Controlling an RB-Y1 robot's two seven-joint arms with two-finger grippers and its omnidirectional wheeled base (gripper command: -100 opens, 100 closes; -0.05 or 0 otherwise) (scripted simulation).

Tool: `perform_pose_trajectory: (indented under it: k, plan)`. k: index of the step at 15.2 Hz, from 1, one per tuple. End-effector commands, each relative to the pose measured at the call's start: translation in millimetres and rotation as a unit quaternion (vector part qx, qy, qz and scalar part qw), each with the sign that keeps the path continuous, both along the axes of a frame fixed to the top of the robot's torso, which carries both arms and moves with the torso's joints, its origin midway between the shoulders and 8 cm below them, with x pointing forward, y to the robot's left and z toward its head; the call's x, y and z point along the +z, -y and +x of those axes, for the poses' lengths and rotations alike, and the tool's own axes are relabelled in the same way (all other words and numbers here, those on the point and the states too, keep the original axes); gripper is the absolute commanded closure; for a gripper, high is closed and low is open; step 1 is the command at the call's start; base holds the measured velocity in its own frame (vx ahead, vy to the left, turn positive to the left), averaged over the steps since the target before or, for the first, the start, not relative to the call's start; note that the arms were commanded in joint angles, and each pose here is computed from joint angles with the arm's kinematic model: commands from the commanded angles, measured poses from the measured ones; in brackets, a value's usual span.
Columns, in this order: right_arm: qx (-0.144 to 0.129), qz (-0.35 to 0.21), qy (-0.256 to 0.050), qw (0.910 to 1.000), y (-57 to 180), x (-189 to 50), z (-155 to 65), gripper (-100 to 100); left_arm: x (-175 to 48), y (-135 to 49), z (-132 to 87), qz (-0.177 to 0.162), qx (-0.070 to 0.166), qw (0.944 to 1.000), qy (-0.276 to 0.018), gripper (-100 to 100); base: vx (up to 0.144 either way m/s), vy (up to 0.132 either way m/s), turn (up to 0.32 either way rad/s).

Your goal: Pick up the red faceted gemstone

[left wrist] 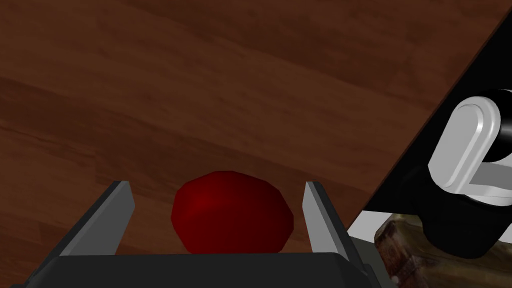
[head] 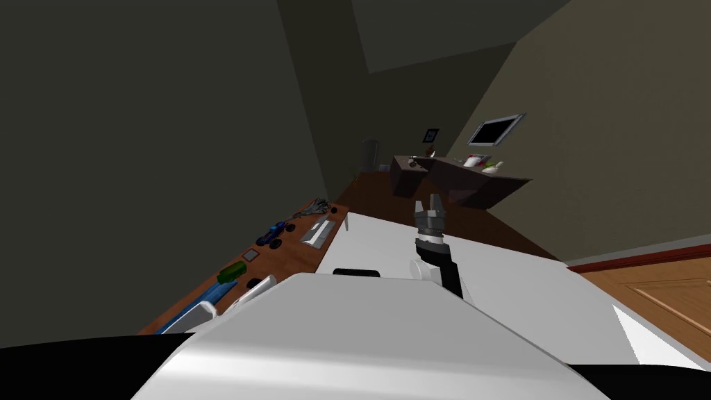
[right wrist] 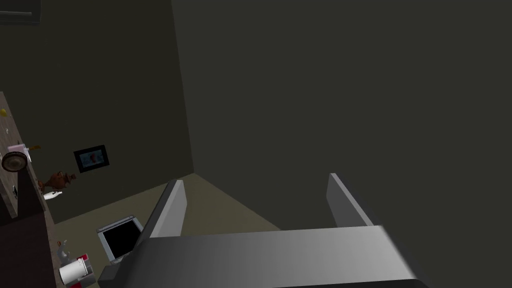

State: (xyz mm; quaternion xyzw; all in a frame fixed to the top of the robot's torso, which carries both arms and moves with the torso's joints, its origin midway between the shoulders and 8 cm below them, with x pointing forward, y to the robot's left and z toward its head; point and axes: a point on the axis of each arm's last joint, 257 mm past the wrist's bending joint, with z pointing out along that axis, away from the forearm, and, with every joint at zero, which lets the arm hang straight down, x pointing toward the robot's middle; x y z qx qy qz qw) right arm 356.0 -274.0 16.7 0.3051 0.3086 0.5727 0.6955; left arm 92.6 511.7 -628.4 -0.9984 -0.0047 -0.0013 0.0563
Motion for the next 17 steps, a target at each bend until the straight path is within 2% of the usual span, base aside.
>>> perform_pose_trajectory:
  k: [1, 5, 7, 8, 13, 14, 15, 17]
  plan:
    - [0.0, 0.0, 0.0, 1.0, 0.0, 0.0, 0.0, 0, -2.0, 3.4, -4.5, -0.007, 0.008, 0.9999, -0.004, -100, -0.029, 0.028, -0.047]
    - [0.0, 0.0, 0.0, 1.0, 0.0, 0.0, 0.0, 0, -4.8, 12.7, -15.2, -0.023, 0.025, 0.9993, -0.016, -100, -0.017, 0.02, -0.053]
    - [0.0, 0.0, 0.0, 1.0, 0.0, 0.0, 0.0, 0, -3.9, 11.1, -13.2, -0.02, 0.021, 0.9995, -0.014, -100, -0.017, 0.019, -0.047]
    - [0.0, 0.0, 0.0, 1.0, 0.0, 0.0, 0.0, 0, -11.0, 21.6, -17.2, -0.02, 0.018, 0.9995, -0.013, -100, 0.015, 0.036, 0.057]
    - [0.0, 0.0, 0.0, 1.0, 0.1, -0.1, -0.1, 0, -26.1, 45.7, -25.5, -0.019, 0.008, 0.9997, -0.011, -100, 0.055, 0.075, 0.067]
    - [0.0, 0.0, 0.0, 1.0, 0.1, -0.1, -0.1, 0, -22.4, 40.3, -24.3, -0.019, 0.01, 0.9997, -0.012, -100, 0.032, 0.042, 0.019]
    - [0.0, 0.0, 0.0, 1.0, 0.1, -0.1, -0.1, 0, -23.1, 41.1, -24.8, -0.019, 0.01, 0.9997, -0.011, 100, 0.012, 0.016, -0.003]
    - [0.0, 0.0, 0.0, 1.0, 0.0, 0.0, 0.0, 0, -23.2, 41.8, -24.3, -0.019, 0.01, 0.9997, -0.011, 100, 0.004, 0.002, -0.002]
